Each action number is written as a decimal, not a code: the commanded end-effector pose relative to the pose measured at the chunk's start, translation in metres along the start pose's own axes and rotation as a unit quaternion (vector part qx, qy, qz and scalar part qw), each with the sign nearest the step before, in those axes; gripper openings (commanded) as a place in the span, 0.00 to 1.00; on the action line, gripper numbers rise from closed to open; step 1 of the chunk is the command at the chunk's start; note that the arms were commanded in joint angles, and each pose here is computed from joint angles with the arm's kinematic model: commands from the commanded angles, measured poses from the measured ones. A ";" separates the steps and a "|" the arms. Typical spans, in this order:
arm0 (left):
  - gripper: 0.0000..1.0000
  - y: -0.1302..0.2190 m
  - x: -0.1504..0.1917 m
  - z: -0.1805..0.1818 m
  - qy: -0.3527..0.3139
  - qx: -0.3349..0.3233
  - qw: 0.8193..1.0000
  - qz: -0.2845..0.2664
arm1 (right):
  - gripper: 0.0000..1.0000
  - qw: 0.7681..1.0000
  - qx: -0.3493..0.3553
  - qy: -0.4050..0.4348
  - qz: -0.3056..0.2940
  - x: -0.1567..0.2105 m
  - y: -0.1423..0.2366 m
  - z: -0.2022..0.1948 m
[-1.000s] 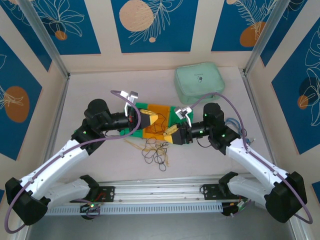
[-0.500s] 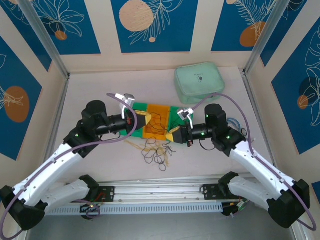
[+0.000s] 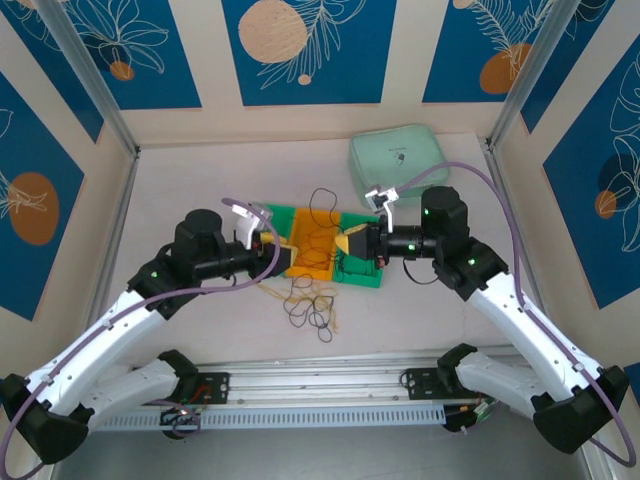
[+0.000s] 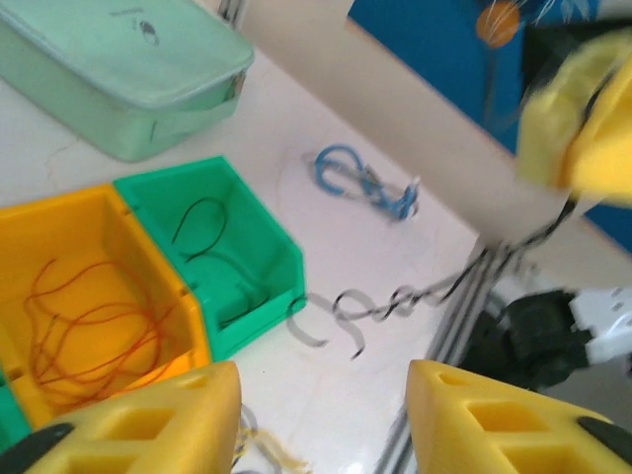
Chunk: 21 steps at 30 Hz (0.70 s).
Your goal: Untangle the cables
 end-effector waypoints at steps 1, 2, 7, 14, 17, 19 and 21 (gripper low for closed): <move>0.51 -0.001 0.026 0.014 0.011 -0.029 0.999 0.041 | 0.00 0.999 0.039 -0.016 0.000 -0.007 0.000 -0.012; 0.51 -0.002 0.031 0.017 0.014 -0.035 0.998 0.048 | 0.00 0.999 0.047 -0.018 0.000 -0.008 -0.001 -0.016; 0.50 0.005 0.050 0.028 0.021 -0.070 0.996 0.051 | 0.00 0.992 0.123 -0.017 -0.014 -0.015 -0.003 -0.052; 0.51 0.010 0.060 0.030 0.020 -0.078 0.995 0.065 | 0.00 0.984 0.177 0.002 -0.024 -0.031 -0.006 -0.091; 0.51 0.009 0.067 0.032 0.023 -0.082 0.994 0.074 | 0.00 0.974 0.225 0.008 -0.020 -0.030 -0.005 -0.116; 0.50 0.009 0.071 0.034 0.027 -0.084 0.993 0.080 | 0.00 0.965 0.262 0.000 -0.010 -0.023 -0.004 -0.137; 0.50 0.009 0.075 0.035 0.031 -0.086 0.992 0.084 | 0.00 0.958 0.286 -0.019 0.006 -0.011 -0.004 -0.155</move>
Point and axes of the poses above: each hand's point on the last joint's axis, 136 mm out from that joint toward the fingers, its own y axis back along the fingers, its own z axis along the line the jaws close on, x = y × z, the point moved 1 cm from there along y, back along the fingers, and after that the axes turned 9 degrees about -y, right-handed, at the moved point
